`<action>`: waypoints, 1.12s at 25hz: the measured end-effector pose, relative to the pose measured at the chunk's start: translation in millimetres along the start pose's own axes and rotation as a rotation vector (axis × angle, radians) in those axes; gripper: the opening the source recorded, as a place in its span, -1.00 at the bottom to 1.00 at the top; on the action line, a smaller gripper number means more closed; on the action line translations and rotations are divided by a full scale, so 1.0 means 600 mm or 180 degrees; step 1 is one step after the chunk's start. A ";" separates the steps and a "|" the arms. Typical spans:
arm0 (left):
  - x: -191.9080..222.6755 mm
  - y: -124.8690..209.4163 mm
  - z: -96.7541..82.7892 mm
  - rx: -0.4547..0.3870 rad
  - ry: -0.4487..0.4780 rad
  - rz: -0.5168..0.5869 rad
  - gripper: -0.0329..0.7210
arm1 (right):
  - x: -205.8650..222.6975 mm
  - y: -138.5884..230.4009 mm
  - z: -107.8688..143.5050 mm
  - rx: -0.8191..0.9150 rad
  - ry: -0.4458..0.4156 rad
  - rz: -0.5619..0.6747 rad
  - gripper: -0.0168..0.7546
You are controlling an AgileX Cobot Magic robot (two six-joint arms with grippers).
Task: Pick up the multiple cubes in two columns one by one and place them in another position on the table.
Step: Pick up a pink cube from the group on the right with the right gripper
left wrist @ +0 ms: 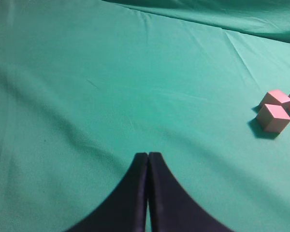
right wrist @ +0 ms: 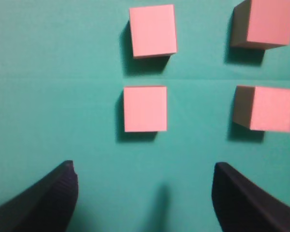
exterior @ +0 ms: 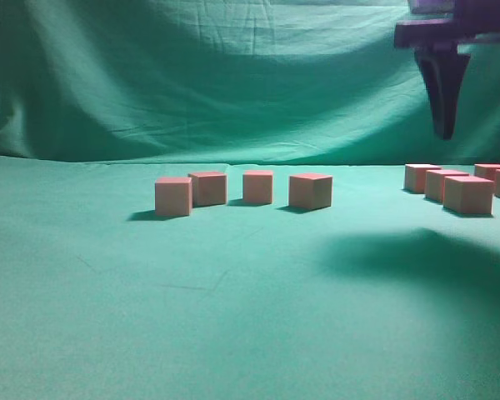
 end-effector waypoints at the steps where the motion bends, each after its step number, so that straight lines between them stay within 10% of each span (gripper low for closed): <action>1: 0.000 0.000 0.000 0.0000 0.0000 0.0000 -0.91 | 0.009 -0.003 0.002 -0.0010 0.0000 -0.0010 0.50; 28: 0.000 0.000 0.000 0.0000 0.0000 0.0000 -0.91 | 0.091 -0.044 -0.012 0.0081 -0.0065 -0.0166 0.50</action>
Point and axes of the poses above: a point on each arm's last joint axis where the gripper is mounted, x pointing out along that axis toward the gripper, z along the wrist's bending axis when the last joint is at zero, y = z × x, the point moved 8 cm from there along x, pointing out along that axis toward the gripper, and after that the axes turned 3 degrees about x, right-handed, at the moved point
